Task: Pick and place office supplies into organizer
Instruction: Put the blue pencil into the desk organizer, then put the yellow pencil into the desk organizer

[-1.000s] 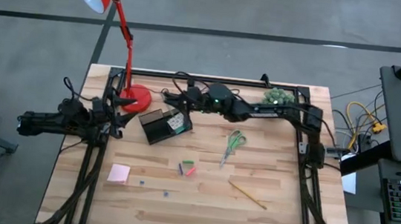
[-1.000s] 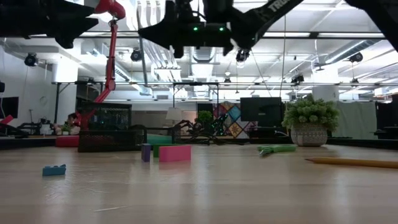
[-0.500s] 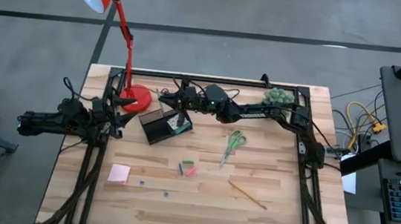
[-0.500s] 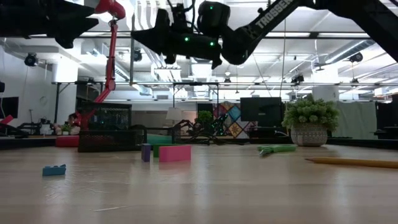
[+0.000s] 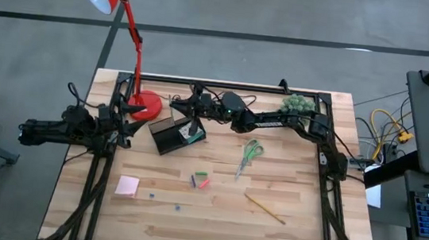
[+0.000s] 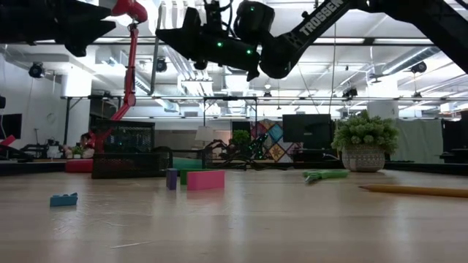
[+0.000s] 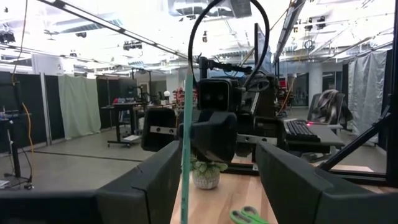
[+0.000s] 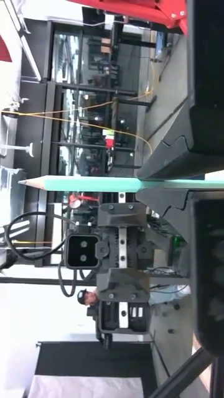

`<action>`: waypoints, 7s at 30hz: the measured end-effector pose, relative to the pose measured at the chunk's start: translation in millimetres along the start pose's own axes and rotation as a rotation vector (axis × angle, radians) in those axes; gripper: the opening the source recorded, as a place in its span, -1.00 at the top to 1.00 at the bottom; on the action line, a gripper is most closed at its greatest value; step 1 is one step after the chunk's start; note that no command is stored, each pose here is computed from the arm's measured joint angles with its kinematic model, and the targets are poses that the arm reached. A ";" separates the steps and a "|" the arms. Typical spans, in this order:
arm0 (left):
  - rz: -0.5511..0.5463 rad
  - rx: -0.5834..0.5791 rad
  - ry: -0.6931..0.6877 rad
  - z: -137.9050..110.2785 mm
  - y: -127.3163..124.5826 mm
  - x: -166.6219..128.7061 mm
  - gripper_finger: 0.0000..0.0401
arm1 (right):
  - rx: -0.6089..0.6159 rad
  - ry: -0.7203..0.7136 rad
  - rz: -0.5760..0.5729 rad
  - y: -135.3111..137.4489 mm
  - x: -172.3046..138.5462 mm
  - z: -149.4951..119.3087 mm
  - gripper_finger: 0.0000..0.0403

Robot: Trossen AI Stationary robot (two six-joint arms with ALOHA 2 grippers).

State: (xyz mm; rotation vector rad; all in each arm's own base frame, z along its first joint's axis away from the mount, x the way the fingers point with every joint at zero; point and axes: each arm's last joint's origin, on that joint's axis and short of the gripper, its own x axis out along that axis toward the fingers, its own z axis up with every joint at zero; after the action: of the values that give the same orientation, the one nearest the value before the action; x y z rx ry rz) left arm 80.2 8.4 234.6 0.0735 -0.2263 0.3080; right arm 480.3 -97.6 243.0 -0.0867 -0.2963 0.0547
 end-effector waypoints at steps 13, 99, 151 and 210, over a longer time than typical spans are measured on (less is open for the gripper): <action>0.001 -0.003 -0.010 0.5 0.0 0.1 0.02 | 0.016 -0.103 0.040 -0.1 0.6 -23.4 0.96; 0.008 0.001 -0.027 1.4 0.1 0.6 0.02 | 0.038 0.134 0.013 -11.4 6.5 -85.9 0.96; 0.012 -0.005 -0.045 2.5 0.1 1.1 0.02 | -0.017 0.288 0.071 -8.3 12.2 -93.1 0.96; 0.011 -0.006 -0.035 1.1 -0.3 2.0 0.02 | 0.103 0.368 0.061 -9.4 23.2 -117.0 0.58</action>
State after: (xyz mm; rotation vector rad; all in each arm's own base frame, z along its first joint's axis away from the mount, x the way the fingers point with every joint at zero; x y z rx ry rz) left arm 81.9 8.6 236.1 0.0715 -0.2620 0.3175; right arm 537.2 -114.5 139.1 -0.0029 0.0768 0.1127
